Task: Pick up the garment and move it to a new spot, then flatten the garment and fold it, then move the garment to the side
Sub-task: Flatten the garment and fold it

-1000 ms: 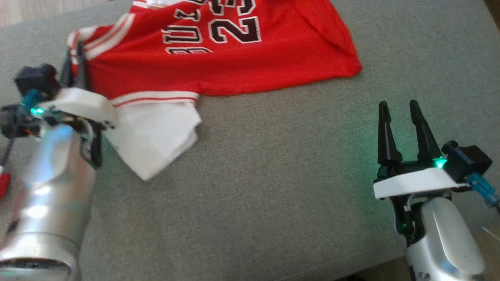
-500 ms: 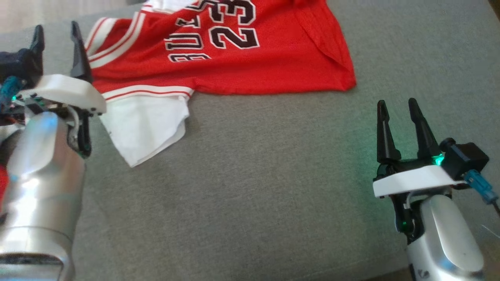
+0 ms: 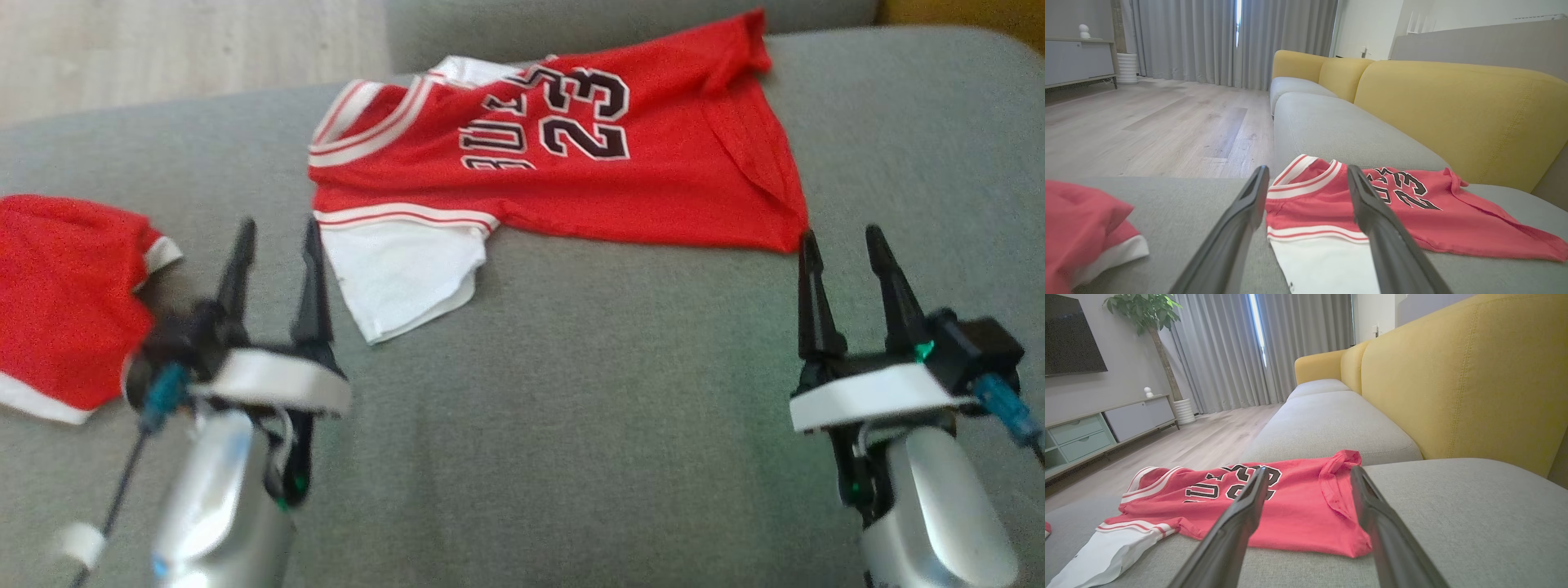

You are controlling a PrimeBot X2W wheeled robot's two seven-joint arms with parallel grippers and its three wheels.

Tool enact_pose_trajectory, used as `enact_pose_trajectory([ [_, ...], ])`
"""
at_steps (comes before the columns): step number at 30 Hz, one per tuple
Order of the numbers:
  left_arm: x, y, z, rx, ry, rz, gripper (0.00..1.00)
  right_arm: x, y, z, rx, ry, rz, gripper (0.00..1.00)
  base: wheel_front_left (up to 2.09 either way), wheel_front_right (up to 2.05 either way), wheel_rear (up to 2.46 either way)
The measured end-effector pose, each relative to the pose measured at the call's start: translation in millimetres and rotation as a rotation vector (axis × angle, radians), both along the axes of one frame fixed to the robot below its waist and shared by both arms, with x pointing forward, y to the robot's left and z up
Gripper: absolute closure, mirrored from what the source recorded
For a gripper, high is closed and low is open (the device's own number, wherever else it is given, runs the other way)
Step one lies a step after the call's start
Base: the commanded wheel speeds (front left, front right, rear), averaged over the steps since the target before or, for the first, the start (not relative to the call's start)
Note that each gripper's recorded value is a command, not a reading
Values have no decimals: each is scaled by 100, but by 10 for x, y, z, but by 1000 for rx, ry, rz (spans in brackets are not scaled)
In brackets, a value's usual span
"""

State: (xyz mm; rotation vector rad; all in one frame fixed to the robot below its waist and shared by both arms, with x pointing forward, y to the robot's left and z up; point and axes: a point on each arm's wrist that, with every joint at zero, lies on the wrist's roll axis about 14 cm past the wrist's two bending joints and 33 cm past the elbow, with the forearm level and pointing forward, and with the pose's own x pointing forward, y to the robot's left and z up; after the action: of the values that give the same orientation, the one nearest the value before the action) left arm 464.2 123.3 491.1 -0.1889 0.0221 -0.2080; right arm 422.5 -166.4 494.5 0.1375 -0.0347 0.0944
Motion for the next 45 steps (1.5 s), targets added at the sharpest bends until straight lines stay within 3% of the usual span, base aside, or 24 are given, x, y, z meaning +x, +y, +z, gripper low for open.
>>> enact_pose_trajectory([
  [11, -665, 83, -275, -56, 79, 60, 0, -182, 177, -22, 10, 9, 48, 0, 0, 0, 0],
  [20, -603, -52, -331, -64, 97, 30, 0, -182, 143, -47, 15, 15, 38, 0, 0, 0, 0],
  [33, -370, -237, -922, -1, 354, -13, 0, -163, 45, -257, 12, 71, 11, 0, 0, 0, 0],
  [45, -181, -347, -1263, 33, 493, -33, 0, -91, -88, -305, 15, 82, -25, 0, 0, 0, 0],
])
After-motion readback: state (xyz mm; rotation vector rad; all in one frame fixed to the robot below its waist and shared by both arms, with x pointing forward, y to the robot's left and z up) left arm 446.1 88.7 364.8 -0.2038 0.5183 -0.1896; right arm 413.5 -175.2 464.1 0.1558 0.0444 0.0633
